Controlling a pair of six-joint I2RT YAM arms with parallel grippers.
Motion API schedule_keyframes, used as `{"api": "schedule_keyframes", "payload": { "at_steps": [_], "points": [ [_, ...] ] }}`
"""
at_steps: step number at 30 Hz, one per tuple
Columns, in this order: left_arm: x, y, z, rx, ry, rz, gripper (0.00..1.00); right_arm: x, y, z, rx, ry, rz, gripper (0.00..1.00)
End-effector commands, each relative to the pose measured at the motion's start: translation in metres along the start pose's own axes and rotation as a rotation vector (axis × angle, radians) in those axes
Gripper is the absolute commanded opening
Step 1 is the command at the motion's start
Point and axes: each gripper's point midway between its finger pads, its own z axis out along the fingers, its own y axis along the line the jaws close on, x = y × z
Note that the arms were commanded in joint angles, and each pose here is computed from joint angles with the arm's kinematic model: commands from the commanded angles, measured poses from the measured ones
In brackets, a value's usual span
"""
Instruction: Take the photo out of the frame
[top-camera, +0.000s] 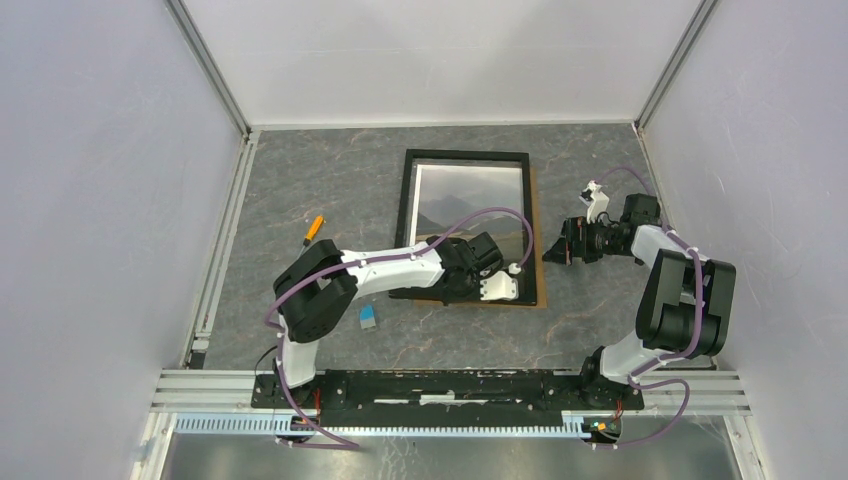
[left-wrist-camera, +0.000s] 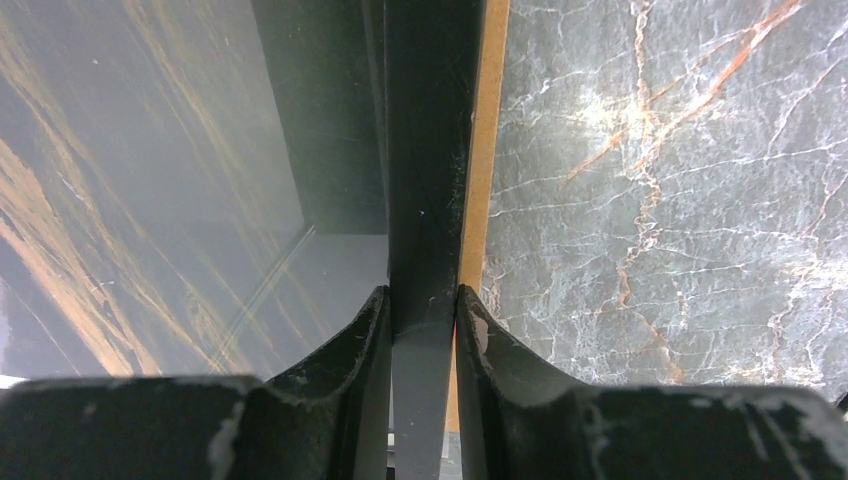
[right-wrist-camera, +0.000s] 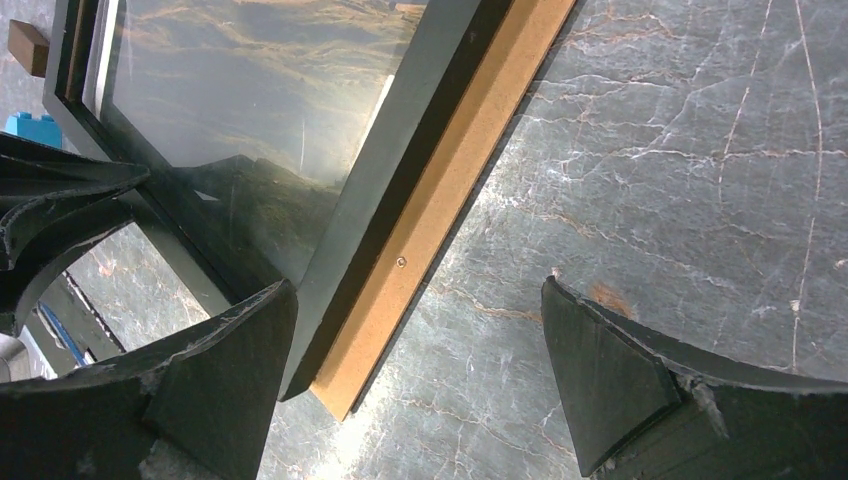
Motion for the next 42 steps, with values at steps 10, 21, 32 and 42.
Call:
{"api": "schedule_keyframes", "payload": {
  "at_steps": [10, 21, 32, 42],
  "points": [
    [-0.002, 0.024, -0.025, -0.098, -0.007, 0.034, 0.32, 0.001, 0.042, 0.009, -0.239, -0.055, 0.021, 0.98],
    [-0.054, 0.026, -0.059, -0.080, -0.249, -0.025, 0.72, 0.020, 0.052, 0.035, -0.291, -0.017, 0.154, 0.98],
    [-0.145, 0.034, -0.072, -0.157, -0.550, -0.146, 0.80, 0.042, 0.032, 0.048, -0.208, 0.017, 0.282, 0.98],
    [-0.180, 0.034, -0.045, -0.282, -0.561, -0.387, 0.91, 0.048, 0.023, 0.048, -0.166, 0.017, 0.351, 0.98]
  ]
}}
